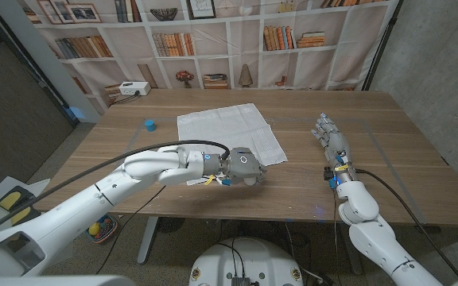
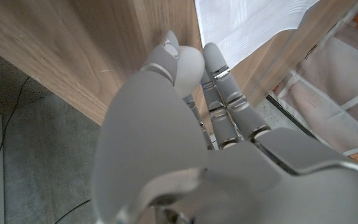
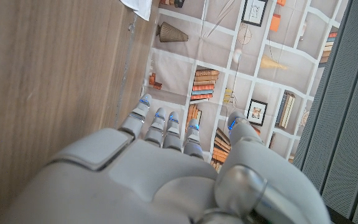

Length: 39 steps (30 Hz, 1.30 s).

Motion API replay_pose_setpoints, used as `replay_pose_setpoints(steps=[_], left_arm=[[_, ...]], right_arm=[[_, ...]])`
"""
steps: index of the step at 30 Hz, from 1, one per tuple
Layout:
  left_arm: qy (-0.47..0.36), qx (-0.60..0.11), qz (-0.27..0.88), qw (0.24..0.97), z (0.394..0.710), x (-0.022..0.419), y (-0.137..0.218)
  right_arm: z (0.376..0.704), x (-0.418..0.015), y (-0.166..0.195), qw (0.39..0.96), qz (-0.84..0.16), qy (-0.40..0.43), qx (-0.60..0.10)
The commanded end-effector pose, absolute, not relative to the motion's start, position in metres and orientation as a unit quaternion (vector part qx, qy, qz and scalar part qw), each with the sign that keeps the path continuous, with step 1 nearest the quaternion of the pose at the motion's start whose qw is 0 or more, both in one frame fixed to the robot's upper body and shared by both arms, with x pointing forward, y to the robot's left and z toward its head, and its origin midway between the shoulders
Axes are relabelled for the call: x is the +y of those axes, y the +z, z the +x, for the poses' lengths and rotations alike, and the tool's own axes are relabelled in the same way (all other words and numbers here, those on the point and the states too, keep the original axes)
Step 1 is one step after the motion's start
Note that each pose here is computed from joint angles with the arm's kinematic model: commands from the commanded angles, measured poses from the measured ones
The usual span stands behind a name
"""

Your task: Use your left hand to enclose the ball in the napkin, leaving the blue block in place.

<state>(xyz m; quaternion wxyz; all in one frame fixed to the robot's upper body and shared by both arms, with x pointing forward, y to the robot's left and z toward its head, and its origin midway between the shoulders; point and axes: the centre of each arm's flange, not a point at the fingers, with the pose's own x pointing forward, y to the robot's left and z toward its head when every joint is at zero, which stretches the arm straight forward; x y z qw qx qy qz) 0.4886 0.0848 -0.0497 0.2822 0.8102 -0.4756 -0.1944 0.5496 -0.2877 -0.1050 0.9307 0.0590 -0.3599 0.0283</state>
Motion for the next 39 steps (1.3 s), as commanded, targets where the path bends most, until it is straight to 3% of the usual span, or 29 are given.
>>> replay_pose_setpoints(steps=[1,17,39], left_arm=[[-0.101,-0.492,0.797,0.335,0.490,0.095,-0.015],[-0.020,-0.463,0.784,0.414,0.489,0.110,0.006],[0.024,-0.384,0.768,0.512,0.513,0.136,0.026]], right_arm=[[0.556,-0.283,-0.095,0.930,0.055,0.039,-0.361],[0.568,-0.279,-0.067,0.928,0.037,0.073,-0.362],[0.582,-0.252,0.009,0.905,-0.043,0.167,-0.388]])
